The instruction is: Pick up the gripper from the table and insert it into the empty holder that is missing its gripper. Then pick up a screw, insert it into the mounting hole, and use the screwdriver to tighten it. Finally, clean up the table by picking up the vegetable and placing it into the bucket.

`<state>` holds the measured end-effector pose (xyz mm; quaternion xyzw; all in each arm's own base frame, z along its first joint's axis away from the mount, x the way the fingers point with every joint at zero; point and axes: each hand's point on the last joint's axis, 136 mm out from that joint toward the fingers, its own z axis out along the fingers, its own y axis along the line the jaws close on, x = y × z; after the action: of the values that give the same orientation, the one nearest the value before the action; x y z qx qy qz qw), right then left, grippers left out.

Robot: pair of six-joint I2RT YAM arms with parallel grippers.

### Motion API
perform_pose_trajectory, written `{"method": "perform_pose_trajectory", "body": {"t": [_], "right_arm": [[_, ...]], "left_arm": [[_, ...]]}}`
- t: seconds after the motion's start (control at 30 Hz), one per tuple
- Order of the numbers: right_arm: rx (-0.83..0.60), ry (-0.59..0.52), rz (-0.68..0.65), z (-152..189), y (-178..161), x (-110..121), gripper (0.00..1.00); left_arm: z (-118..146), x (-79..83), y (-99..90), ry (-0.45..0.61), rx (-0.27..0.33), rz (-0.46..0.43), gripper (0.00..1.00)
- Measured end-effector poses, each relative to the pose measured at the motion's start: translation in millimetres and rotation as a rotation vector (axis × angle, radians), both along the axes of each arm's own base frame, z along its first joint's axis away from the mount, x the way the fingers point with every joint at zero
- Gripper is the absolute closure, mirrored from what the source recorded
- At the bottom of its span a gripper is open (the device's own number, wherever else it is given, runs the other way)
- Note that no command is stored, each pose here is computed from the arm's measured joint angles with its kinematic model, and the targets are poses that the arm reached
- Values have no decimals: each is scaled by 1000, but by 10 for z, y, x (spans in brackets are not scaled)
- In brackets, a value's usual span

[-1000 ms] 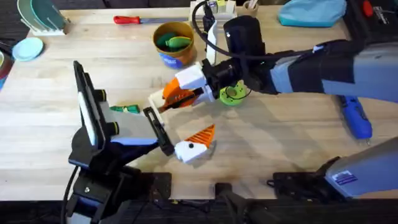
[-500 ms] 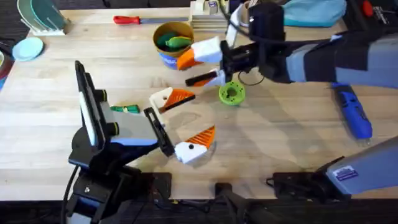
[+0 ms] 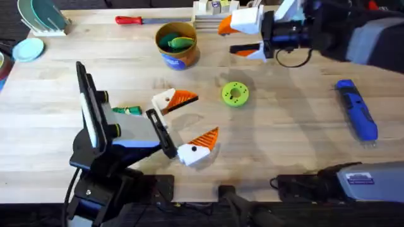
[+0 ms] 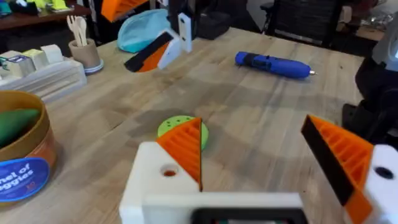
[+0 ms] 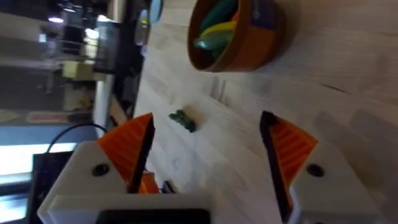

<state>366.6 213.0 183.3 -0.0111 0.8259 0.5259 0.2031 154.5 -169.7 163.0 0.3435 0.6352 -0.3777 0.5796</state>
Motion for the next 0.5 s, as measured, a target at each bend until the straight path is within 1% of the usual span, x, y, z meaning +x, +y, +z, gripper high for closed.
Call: {"method": "perform_pose_trajectory", "body": {"t": [0.1,0.2,0.27,0.37,0.43,0.5], "right_arm": [[-180,-19,-41,0,-167,-105,51],[-377,-64,-29,-13,-281,-284,49],[-510,-93,23,-75,-296,-471,50],[-703,-101,130,-276,-282,-776,49],[-801,-109,185,-401,-270,-884,68],[-870,-131,229,-508,-224,-916,126]], "left_arm": [[1,0,0,0,0,0,9],[0,-1,0,0,0,0,8],[0,-1,0,-1,1,0,8],[0,-1,0,-2,1,0,9],[0,-1,0,-2,1,0,8],[1,-1,0,-2,1,0,8]]}}
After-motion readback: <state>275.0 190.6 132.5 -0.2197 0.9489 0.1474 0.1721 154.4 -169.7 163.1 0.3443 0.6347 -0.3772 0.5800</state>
